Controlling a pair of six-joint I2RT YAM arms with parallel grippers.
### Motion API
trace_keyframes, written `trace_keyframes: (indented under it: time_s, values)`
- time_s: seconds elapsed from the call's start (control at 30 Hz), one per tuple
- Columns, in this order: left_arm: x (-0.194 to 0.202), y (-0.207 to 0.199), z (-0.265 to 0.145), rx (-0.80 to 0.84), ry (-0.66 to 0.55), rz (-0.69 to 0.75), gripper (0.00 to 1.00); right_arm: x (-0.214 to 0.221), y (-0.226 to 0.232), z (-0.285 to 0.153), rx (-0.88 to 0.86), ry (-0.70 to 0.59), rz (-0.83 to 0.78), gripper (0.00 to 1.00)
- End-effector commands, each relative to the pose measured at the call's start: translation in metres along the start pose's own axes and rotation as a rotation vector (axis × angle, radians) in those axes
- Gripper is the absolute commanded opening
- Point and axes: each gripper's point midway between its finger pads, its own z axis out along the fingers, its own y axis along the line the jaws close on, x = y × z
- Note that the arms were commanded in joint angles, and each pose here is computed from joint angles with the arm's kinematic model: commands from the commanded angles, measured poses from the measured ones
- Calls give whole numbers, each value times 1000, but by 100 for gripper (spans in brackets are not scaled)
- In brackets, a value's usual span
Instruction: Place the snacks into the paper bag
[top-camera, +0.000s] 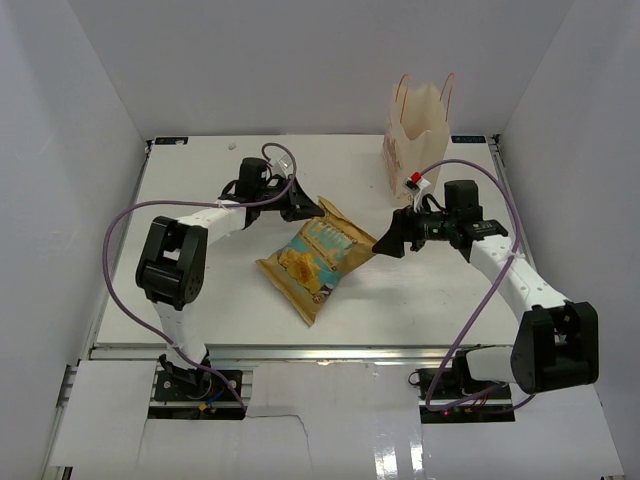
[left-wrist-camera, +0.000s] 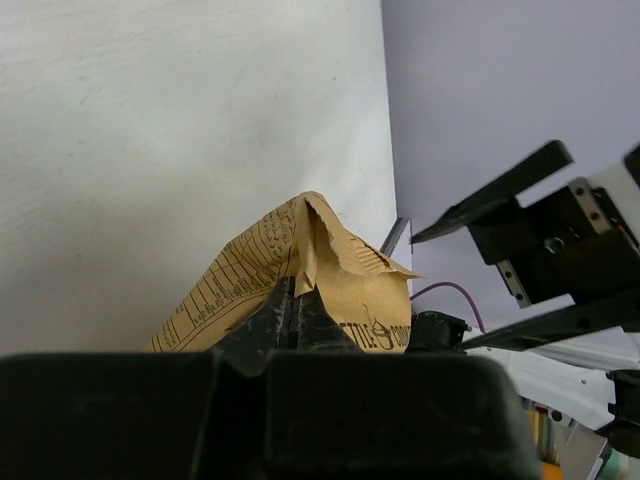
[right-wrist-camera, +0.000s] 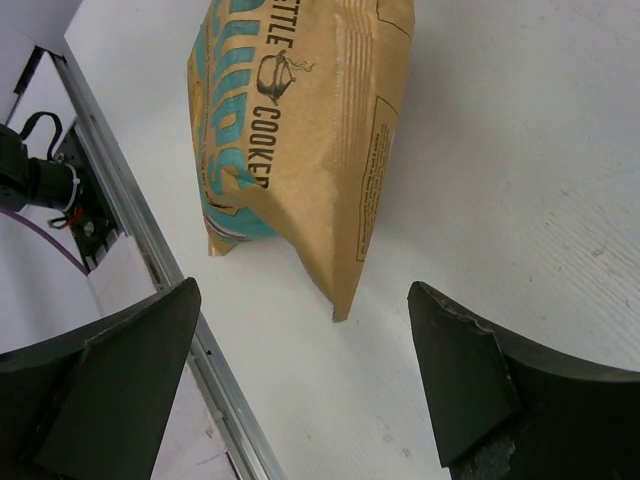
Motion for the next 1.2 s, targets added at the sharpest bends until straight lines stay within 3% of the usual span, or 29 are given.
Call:
trace_keyframes:
  time_s: [0.0,0.27,0.37,0.4,0.47,0.5,0.57,0.6,0.73,0.83,0.93,1.0,1.17]
  values:
    - [-8,-45,-19,105,-35,100,0,-11,5,9,-59,-30,40,90]
    - [-2,-53,-25,123,-25,108,0,0,17,38,-194,14,-19,90]
    - [-3,-57,-27,130,-25,111,0,3,19,52,-206,37,-23,94]
    - [-3,-58,-28,132,-26,112,0,1,22,56,-212,46,-28,100]
    - [-3,-63,-30,138,-30,120,0,5,23,62,-227,69,-13,85]
    - [-4,-65,-31,141,-34,122,0,0,23,62,-230,66,-22,69]
    - [-5,-68,-33,142,-42,126,3,0,26,62,-245,73,-28,56]
    - [-7,-72,-34,143,-52,131,8,0,27,60,-245,78,-21,47]
    - [-17,-91,-41,160,-89,165,41,-13,36,49,-244,30,-167,26]
    - [-30,-116,-50,189,-130,233,57,-24,48,37,-264,-6,-258,8]
    - [-52,-147,-68,203,-220,343,64,-41,64,22,-291,-40,-352,8]
    - [-67,-158,-83,165,-288,397,74,-62,73,8,-279,-95,-464,8]
    - [-102,-189,-151,-16,-587,589,98,-149,89,-41,-151,-262,-692,8]
